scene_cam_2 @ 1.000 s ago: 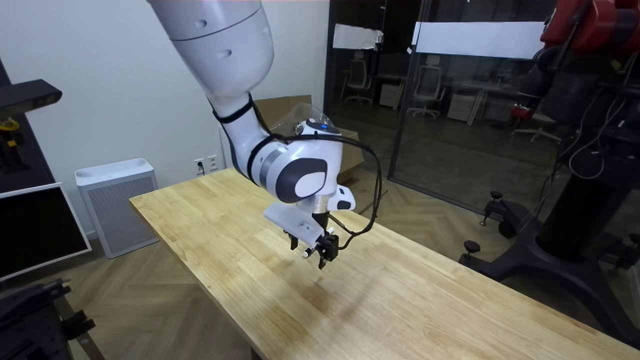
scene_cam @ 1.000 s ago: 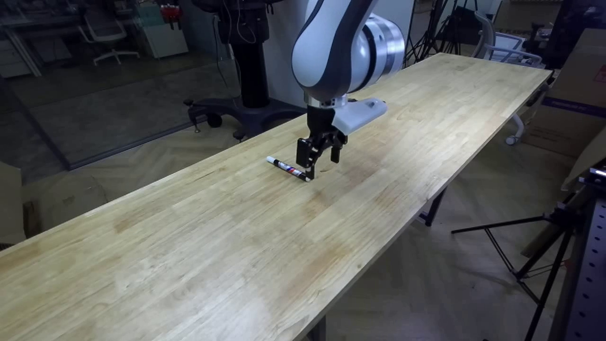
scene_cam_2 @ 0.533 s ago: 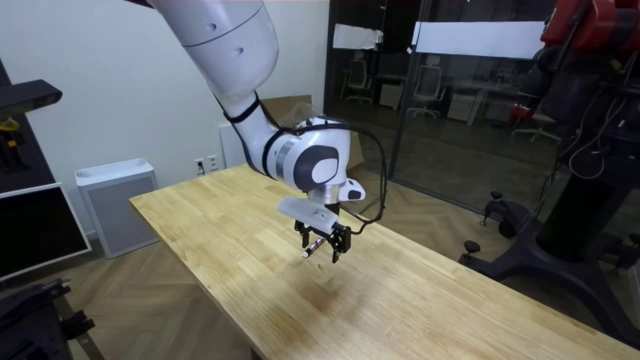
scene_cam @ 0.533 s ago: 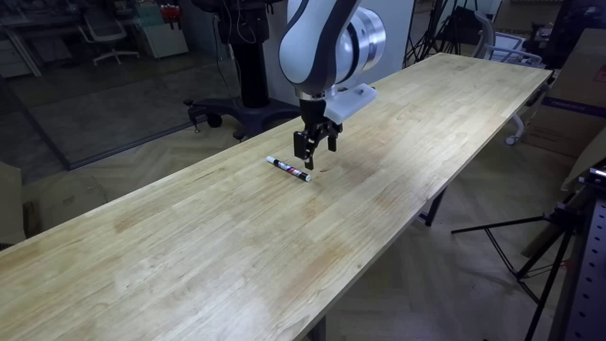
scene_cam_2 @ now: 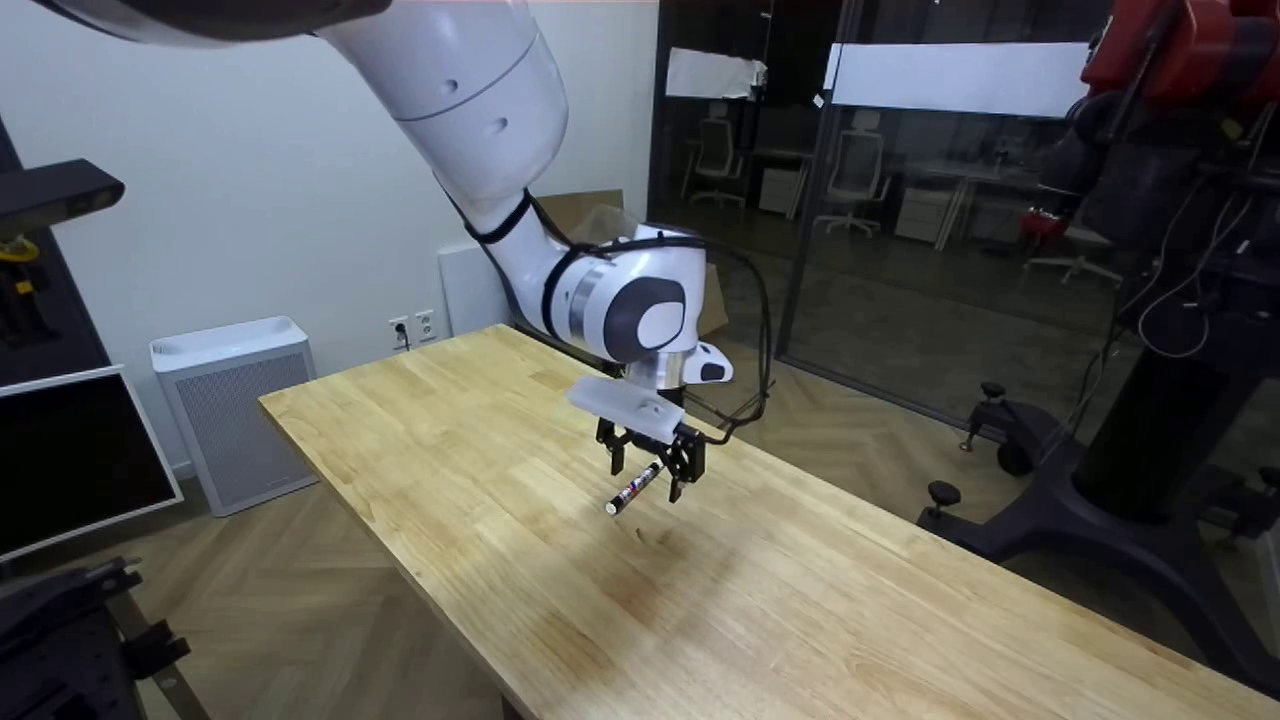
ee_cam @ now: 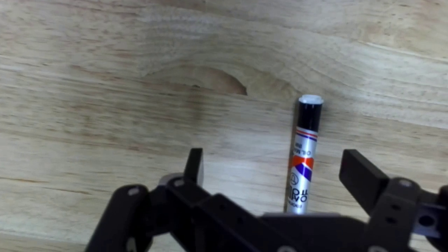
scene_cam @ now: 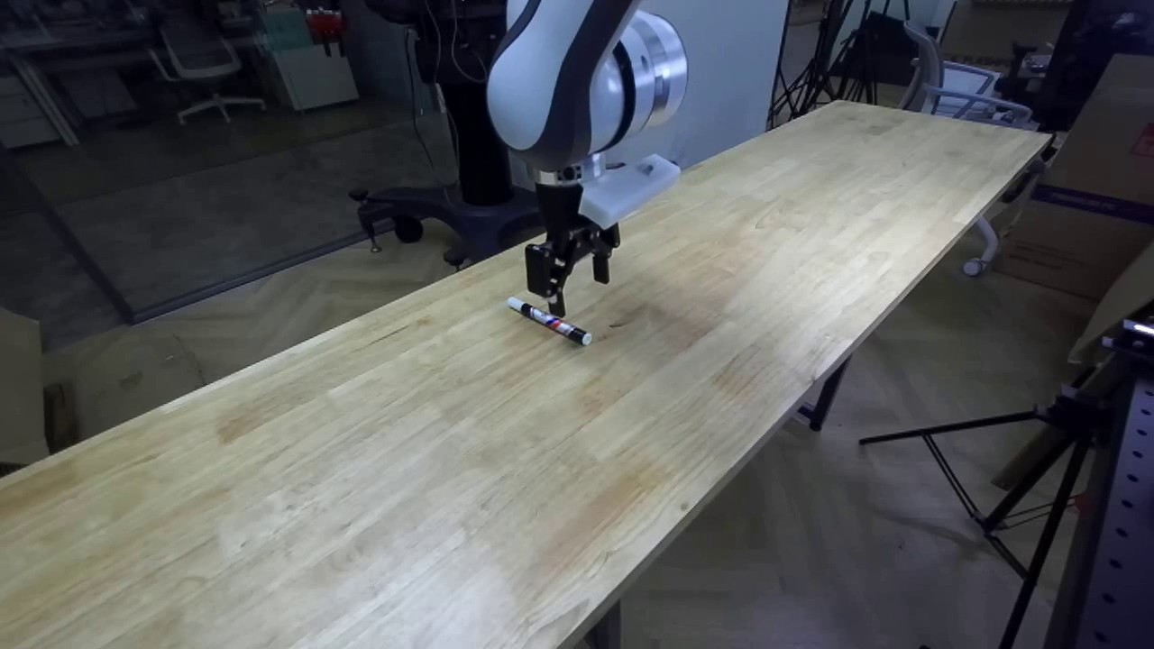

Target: Slightly move the marker to the bottom of the table

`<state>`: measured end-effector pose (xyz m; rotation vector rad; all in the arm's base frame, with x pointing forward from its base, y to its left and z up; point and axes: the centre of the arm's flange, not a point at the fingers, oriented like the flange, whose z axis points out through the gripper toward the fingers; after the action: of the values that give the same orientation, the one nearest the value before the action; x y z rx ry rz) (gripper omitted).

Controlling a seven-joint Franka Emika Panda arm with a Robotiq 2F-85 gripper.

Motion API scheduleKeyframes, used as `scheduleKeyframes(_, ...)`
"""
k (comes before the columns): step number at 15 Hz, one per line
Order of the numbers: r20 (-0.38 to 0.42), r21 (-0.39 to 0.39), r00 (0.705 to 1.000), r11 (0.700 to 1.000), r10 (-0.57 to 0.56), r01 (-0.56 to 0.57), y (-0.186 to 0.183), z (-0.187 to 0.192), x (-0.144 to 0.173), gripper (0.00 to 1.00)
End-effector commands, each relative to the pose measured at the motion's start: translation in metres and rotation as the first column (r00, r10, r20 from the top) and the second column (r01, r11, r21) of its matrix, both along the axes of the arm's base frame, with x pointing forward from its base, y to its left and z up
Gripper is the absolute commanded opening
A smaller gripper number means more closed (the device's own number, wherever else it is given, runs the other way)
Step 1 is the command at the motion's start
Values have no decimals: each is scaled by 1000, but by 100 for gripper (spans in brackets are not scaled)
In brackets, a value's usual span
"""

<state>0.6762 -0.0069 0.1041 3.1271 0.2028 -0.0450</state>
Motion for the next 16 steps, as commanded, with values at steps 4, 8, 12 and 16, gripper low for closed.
scheduleKeyframes(4, -34, 11, 999, 1000, 8, -8, 3, -20, 32, 74)
scheduleKeyframes(8, -53, 11, 999, 1000, 13, -12, 4, -27, 40, 45)
scheduleKeyframes(12, -59, 8, 998, 1000, 18, -17, 6, -28, 45, 19)
scheduleKeyframes(16, -53, 1, 998, 1000, 14, -14, 6, -24, 47, 2)
